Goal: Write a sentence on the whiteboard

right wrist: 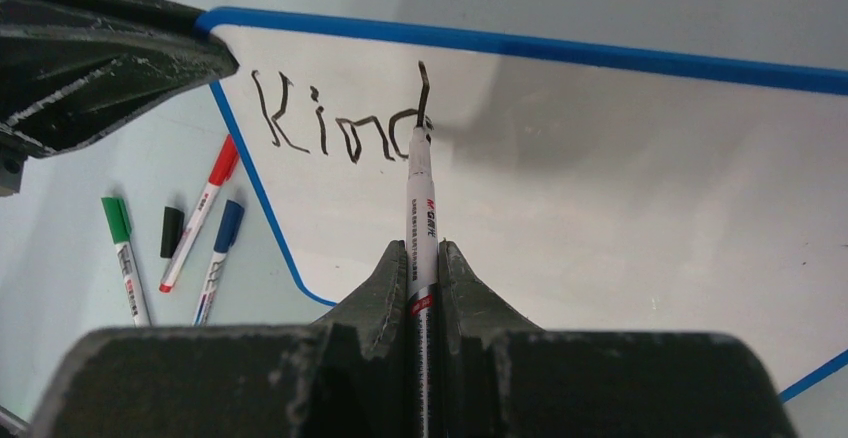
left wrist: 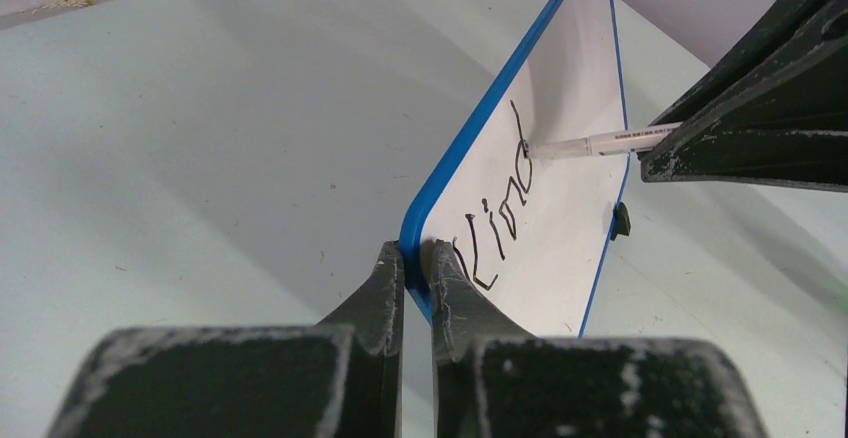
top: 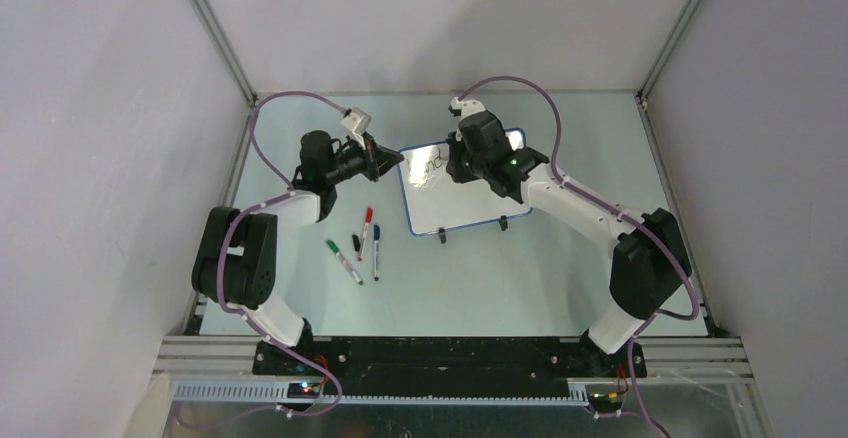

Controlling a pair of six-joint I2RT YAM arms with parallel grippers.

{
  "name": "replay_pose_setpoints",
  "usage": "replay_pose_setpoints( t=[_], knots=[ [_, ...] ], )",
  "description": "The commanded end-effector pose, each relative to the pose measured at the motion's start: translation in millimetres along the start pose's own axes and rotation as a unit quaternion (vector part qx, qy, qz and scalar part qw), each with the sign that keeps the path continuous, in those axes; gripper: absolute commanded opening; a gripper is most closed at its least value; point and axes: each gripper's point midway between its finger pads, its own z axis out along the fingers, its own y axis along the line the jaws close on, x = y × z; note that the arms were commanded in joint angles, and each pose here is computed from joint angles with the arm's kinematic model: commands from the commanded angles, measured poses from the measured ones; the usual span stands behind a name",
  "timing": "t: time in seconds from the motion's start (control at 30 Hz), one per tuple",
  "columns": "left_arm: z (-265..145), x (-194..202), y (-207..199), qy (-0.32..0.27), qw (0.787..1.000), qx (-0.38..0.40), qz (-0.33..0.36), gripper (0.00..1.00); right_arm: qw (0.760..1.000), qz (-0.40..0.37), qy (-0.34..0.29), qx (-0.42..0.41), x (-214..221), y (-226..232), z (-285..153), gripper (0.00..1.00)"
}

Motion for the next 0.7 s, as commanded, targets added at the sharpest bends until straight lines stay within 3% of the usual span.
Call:
replay_pose_setpoints(
  t=[0.0, 0.3, 0.67],
  knots=[
    [-2, 19, 2, 0.030, 0.999, -0.015, 0.014, 0.00, 1.000, 0.002, 0.001, 0.005, 4, -3, -10, 0.00],
    [-2, 19, 2, 0.030, 0.999, -0.016, 0.015, 0.00, 1.000, 0.004, 0.005, 0.006, 12, -3, -14, 0.00],
    [-2, 19, 1, 0.029, 0.999, -0.014, 0.016, 0.00, 0.998, 0.009, -0.054, -0.043, -26, 8, -39, 0.00]
  ],
)
